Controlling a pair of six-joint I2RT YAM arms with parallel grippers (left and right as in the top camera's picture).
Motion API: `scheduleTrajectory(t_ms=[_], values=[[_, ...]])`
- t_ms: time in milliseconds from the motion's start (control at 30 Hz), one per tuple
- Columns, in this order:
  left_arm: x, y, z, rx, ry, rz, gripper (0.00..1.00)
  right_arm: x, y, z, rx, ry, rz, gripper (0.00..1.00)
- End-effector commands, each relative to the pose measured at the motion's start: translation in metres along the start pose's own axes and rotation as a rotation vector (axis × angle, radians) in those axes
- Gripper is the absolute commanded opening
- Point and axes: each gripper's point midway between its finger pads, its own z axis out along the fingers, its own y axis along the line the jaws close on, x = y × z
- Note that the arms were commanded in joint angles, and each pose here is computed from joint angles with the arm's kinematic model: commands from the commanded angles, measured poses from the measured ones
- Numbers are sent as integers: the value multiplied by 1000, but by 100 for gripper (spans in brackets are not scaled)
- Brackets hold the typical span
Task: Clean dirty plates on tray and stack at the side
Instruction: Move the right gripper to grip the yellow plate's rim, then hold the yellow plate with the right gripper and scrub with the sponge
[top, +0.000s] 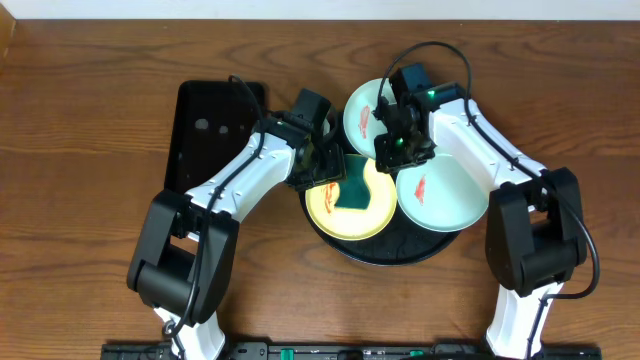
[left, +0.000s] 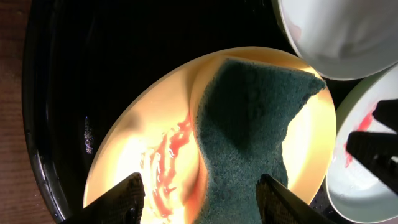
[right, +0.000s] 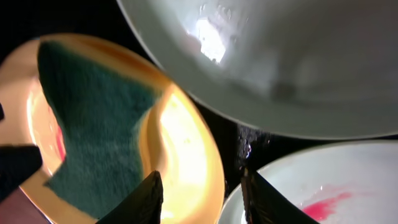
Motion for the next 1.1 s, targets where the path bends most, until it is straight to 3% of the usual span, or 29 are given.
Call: scheduleTrajectory(t_ms=[0, 533, 1067], values=[[1, 2, 1, 3, 10, 10, 59, 5, 1, 6, 15, 23, -59, 39], [1, 2, 1, 4, 10, 10, 59, 9, -3, 24, 13, 7, -70, 37], [1, 2, 1, 4, 9, 10, 59, 17, -6, 38, 13, 9, -58, 24]])
